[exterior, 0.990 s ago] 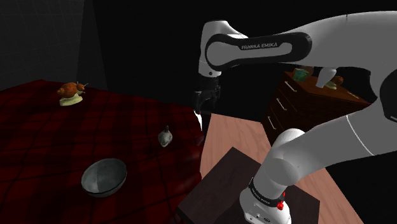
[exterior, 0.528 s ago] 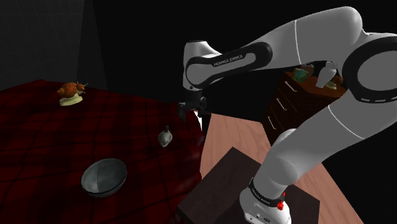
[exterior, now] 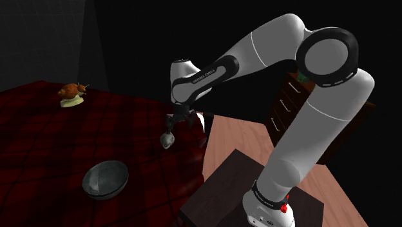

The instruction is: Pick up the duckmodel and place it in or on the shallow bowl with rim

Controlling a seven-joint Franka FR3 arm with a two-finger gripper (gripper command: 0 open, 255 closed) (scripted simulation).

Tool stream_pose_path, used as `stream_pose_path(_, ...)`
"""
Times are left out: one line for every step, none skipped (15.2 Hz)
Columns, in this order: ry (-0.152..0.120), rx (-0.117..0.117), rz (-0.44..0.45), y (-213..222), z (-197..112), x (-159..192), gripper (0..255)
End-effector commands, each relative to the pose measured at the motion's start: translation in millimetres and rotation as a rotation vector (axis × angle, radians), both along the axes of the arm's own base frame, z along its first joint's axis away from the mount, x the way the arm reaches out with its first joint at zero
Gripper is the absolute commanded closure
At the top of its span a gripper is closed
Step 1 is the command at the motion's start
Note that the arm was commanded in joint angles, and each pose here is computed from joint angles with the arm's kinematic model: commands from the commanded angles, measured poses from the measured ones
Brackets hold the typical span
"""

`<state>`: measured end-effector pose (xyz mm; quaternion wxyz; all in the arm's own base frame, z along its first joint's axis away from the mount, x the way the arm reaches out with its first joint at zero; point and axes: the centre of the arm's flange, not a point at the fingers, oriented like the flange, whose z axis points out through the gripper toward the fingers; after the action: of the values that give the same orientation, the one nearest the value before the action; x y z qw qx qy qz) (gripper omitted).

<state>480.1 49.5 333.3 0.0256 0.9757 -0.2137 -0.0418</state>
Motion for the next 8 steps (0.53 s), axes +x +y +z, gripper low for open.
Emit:
stream_pose_path(0.000, -0.005, -0.043, 2.9, -23.1, 18.4, 0)
stream_pose_path(0.001, -0.008, -0.063, 3.5, -33.7, 26.5, 0)
stream_pose_path(0.001, -0.010, -0.083, 3.9, -44.3, 34.6, 0)
stream_pose_path(0.002, -0.013, -0.103, 4.1, -54.9, 42.7, 0)
stream_pose_path(0.002, -0.016, -0.123, 4.1, -65.5, 50.7, 0)
stream_pose_path(0.003, -0.018, -0.143, 3.9, -76.1, 58.8, 0)
stream_pose_path(0.004, -0.021, -0.163, 3.5, -86.7, 66.9, 0)
stream_pose_path(0.004, -0.024, -0.183, 3.0, -97.4, 74.9, 0)
